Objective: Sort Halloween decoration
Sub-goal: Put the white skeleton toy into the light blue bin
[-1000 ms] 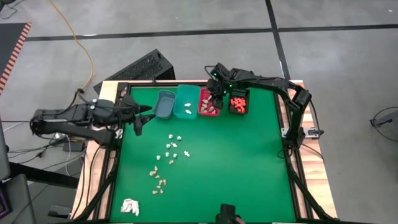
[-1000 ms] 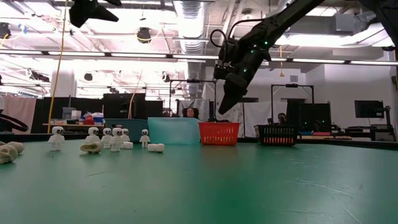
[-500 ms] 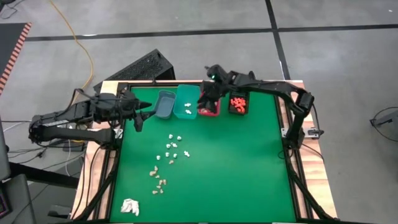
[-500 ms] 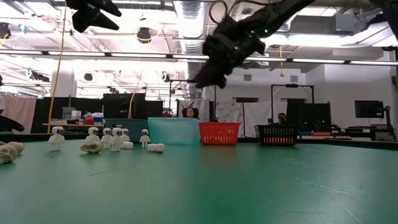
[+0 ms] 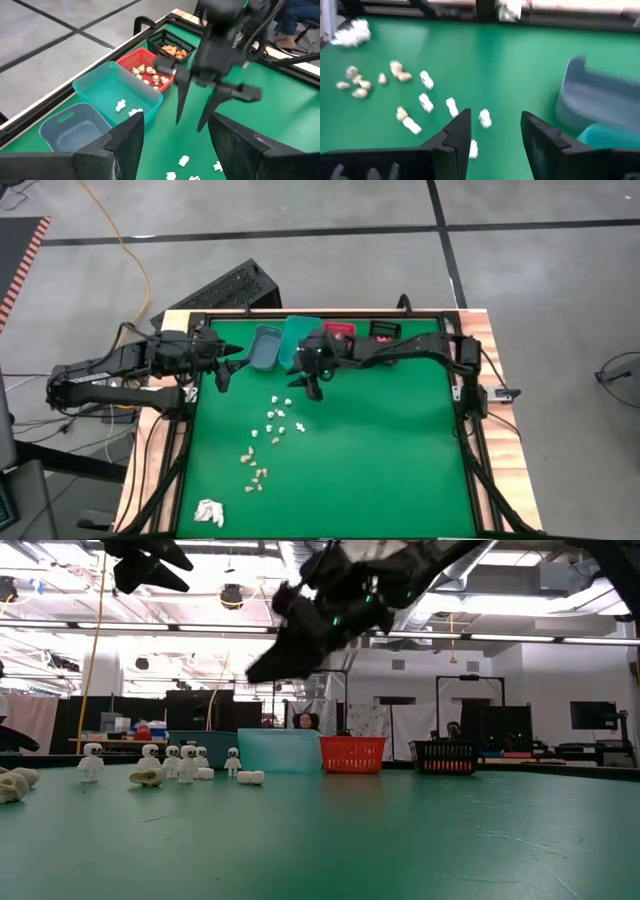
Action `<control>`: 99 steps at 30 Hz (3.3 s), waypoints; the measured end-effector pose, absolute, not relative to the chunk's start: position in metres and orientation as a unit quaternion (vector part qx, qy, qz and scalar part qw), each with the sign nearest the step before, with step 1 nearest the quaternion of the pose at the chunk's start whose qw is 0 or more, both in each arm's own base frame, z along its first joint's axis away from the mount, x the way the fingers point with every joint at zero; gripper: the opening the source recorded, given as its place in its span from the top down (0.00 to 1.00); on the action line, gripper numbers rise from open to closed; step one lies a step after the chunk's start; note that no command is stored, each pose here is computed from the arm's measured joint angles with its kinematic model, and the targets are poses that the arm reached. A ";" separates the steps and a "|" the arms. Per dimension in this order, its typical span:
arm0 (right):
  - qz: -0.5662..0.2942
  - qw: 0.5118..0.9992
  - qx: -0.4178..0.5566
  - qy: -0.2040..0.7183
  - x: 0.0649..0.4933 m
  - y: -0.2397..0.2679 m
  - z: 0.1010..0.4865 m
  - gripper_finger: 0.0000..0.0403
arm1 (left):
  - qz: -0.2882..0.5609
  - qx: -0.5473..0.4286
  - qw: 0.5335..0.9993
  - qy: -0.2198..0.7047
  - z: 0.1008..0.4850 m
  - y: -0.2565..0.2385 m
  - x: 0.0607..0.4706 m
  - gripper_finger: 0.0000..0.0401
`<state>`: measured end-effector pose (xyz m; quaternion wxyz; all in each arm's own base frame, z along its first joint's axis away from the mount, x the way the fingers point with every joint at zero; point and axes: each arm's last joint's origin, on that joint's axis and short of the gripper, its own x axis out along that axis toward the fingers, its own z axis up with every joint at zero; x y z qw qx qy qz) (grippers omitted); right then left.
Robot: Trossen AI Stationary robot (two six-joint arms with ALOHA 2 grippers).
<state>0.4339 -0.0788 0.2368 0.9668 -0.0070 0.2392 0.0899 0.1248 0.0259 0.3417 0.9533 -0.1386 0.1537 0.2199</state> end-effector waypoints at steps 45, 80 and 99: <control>0.075 0.940 0.072 0.324 0.466 -0.049 0.132 0.77 | 0.238 -0.139 0.947 0.164 0.339 0.027 0.124 0.48; 0.203 0.938 -0.144 0.242 0.450 -0.033 0.207 0.52 | 0.248 -0.138 0.943 0.175 0.337 0.027 0.122 0.48; 0.109 0.935 -0.035 0.337 0.446 0.005 0.197 0.56 | 0.267 -0.155 0.934 0.179 0.335 0.027 0.121 0.48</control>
